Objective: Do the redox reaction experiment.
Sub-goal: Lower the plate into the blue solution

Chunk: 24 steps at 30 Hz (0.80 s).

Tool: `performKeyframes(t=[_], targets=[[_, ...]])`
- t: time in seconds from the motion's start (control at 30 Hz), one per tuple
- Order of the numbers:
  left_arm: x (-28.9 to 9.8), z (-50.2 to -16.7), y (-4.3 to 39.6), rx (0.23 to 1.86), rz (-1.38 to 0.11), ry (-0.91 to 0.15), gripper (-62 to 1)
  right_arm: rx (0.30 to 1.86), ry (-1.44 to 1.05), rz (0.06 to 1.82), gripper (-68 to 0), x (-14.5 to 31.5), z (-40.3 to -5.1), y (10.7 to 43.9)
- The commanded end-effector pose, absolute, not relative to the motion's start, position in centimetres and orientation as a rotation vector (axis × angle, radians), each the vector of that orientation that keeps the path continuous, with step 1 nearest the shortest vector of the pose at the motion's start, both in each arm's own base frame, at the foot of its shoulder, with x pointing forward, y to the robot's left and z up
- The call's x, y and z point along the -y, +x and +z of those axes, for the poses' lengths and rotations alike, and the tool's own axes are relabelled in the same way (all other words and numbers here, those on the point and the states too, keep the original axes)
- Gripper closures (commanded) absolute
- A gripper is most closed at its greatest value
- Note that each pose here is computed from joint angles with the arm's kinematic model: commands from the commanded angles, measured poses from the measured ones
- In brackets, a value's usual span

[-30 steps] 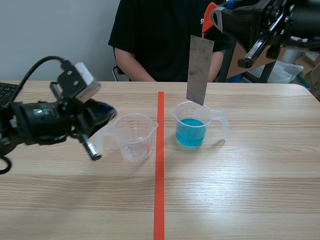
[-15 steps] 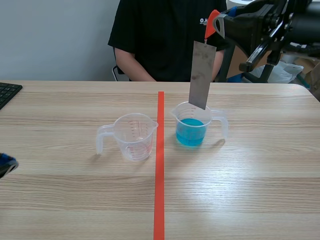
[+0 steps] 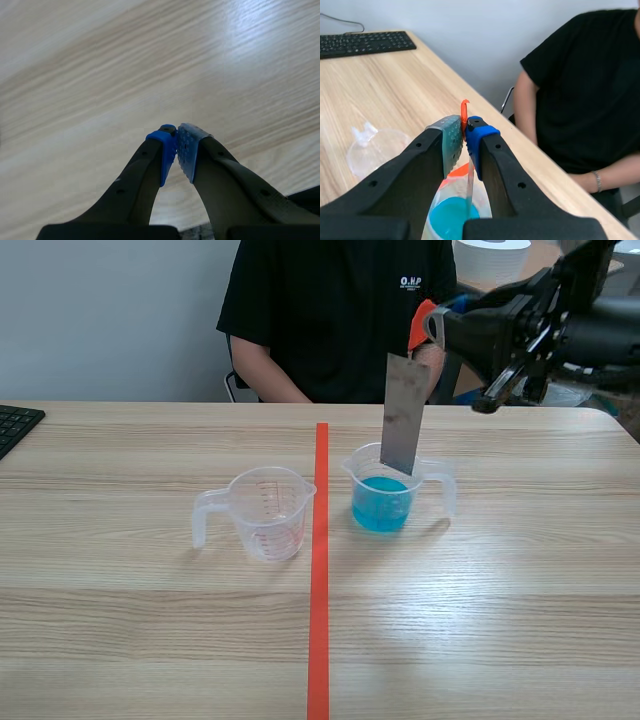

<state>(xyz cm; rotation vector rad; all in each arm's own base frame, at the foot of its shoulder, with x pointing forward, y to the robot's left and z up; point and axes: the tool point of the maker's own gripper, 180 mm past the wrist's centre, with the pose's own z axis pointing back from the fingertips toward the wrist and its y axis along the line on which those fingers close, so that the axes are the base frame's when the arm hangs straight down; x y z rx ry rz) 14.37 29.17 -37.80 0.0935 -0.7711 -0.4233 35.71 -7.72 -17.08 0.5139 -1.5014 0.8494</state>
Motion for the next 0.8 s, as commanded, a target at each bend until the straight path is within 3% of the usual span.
performKeyframes(t=[0.0, 0.33, 0.77], targets=[[-28.5, -38.0, 13.7, 0.776, -0.408, 0.078, -4.9, 1.550, 0.533, 0.859, -1.7, 7.5, -15.8, 35.8], [-27.5, -39.8, 8.2, 0.697, -0.278, 0.048, -4.9, 1.515, 0.553, 0.836, -1.7, 6.9, -18.3, 37.2], [-26.5, -41.1, 5.6, 0.631, -0.181, 0.037, -4.9, 1.441, 0.531, 0.865, -1.7, 5.5, -22.0, 38.0]])
